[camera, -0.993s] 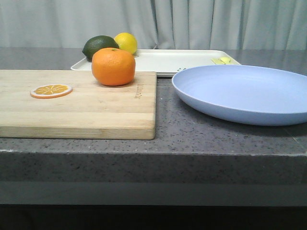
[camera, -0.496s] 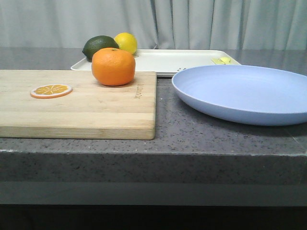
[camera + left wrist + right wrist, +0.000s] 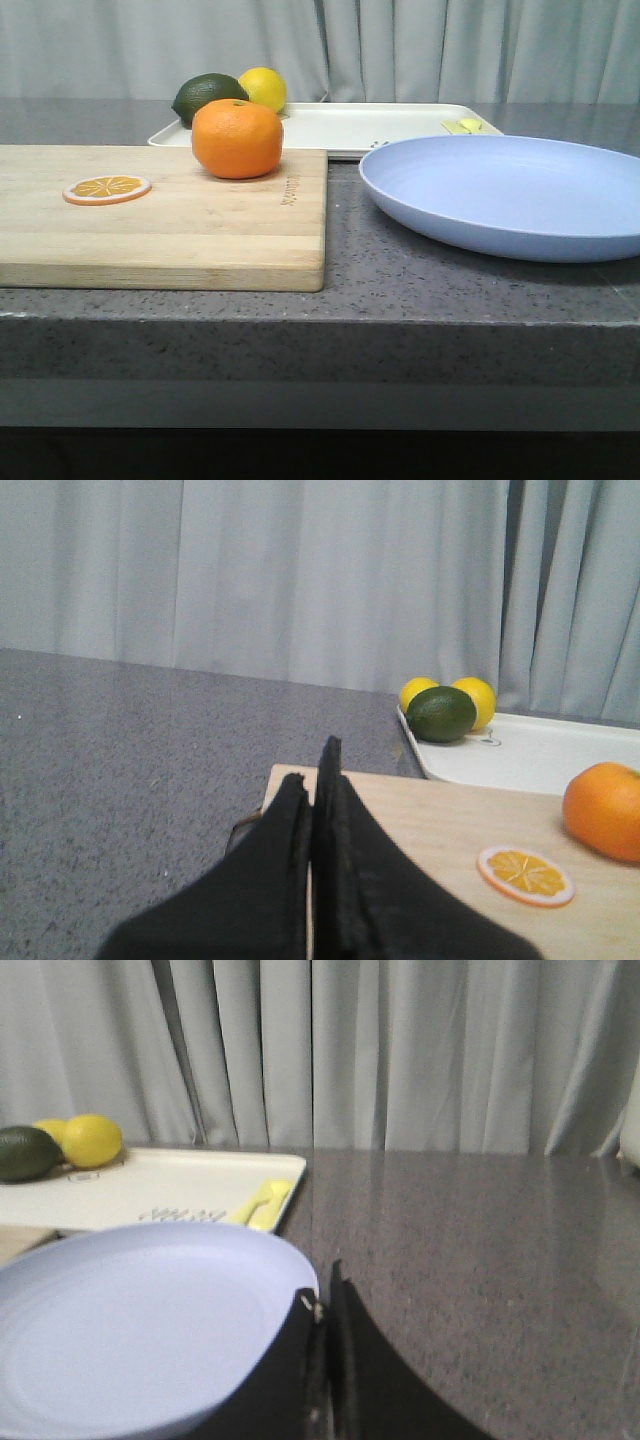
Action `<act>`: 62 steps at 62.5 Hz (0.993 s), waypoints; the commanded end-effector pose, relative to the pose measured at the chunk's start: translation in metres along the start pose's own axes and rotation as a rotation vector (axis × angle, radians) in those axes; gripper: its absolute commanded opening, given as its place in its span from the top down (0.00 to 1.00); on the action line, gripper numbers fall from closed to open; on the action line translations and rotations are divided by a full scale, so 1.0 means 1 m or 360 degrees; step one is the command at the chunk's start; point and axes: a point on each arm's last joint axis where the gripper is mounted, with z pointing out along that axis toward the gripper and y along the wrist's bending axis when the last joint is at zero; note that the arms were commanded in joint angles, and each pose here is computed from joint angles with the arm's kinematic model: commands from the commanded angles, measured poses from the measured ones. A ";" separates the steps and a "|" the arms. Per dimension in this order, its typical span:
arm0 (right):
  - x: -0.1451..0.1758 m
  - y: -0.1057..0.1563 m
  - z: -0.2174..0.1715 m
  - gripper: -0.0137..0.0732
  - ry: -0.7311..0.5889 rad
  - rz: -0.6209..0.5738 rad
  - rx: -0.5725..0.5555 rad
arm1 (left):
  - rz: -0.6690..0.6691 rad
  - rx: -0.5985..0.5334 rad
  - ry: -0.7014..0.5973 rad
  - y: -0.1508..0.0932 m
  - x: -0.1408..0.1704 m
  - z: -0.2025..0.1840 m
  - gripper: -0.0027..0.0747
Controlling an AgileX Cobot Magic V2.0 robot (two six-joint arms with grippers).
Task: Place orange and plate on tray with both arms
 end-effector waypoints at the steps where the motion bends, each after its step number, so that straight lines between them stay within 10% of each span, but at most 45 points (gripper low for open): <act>1: -0.045 0.002 -0.009 0.98 -0.0244 -0.0032 -0.0012 | -0.0035 0.0040 -0.0247 -0.005 -0.049 -0.010 0.99; 28: -0.142 0.006 0.011 0.98 0.0084 -0.0033 0.0014 | -0.0017 0.0073 0.0194 -0.020 -0.152 0.003 0.99; 62: -0.111 0.004 0.054 0.92 0.0650 -0.0034 0.0042 | -0.0037 0.0054 0.0498 -0.019 -0.134 0.041 0.96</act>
